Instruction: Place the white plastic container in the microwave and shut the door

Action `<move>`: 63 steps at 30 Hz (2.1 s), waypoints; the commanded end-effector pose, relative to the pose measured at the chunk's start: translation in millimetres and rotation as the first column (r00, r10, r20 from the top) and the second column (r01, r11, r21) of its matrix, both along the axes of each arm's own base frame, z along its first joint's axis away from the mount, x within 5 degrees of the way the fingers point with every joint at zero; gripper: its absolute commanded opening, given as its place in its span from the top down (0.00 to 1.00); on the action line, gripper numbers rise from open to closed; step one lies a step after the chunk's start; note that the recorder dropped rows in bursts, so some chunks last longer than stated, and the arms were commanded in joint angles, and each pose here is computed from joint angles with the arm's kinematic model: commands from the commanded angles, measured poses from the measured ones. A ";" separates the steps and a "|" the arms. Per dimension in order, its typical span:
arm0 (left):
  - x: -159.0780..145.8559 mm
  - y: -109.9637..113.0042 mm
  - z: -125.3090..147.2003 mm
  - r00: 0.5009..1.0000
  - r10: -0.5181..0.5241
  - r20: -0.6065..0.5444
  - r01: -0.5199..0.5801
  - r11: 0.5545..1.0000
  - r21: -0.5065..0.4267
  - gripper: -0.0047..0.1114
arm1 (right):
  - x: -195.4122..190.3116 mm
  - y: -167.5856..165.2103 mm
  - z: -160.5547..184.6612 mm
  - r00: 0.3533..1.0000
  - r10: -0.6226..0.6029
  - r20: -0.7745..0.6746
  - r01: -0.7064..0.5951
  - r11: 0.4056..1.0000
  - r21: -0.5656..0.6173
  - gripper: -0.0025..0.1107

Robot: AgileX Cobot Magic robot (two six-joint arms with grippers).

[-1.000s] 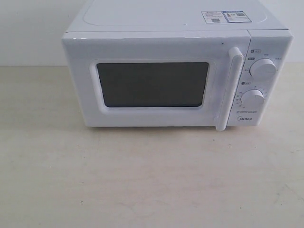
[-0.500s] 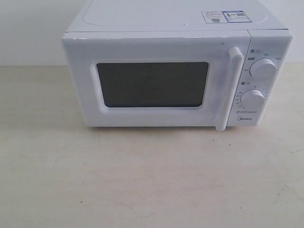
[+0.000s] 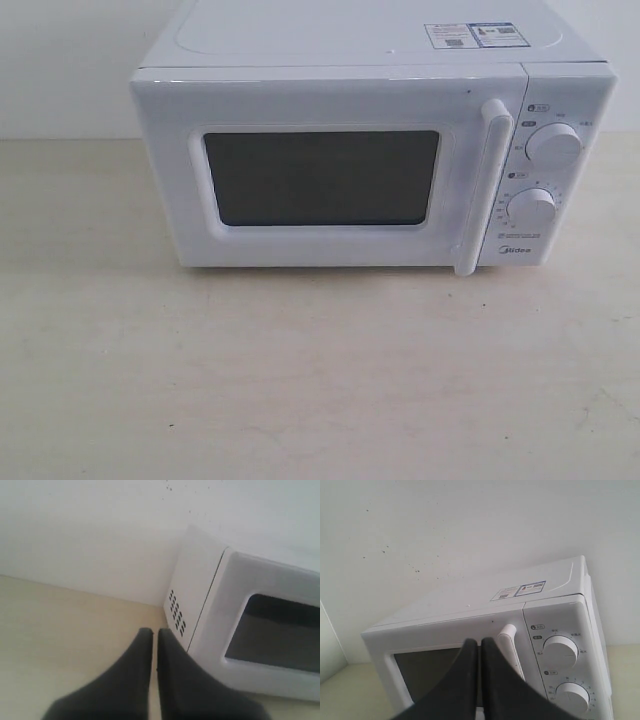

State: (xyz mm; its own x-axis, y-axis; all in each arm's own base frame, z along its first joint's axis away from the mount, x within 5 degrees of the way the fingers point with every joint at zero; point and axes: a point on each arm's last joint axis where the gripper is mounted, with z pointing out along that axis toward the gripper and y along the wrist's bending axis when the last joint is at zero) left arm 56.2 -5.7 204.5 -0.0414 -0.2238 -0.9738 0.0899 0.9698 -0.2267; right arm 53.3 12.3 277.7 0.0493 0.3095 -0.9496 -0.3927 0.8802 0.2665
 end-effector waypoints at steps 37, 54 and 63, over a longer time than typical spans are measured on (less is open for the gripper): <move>-3.0 6.9 -23.2 0.966 0.123 -0.226 -0.079 0.978 0.195 0.92 | -1.1 -0.3 0.7 1.000 0.001 0.009 -0.001 1.000 0.001 0.98; -2.9 6.9 -23.0 0.967 0.123 -0.224 -0.079 0.978 0.195 0.92 | -1.1 -0.3 0.7 1.000 0.001 0.009 -0.001 1.000 0.001 0.98; -2.9 6.9 -23.0 0.967 0.123 -0.224 -0.079 0.978 0.195 0.92 | -1.2 -0.1 0.7 1.000 0.004 0.010 -0.004 1.000 0.001 0.98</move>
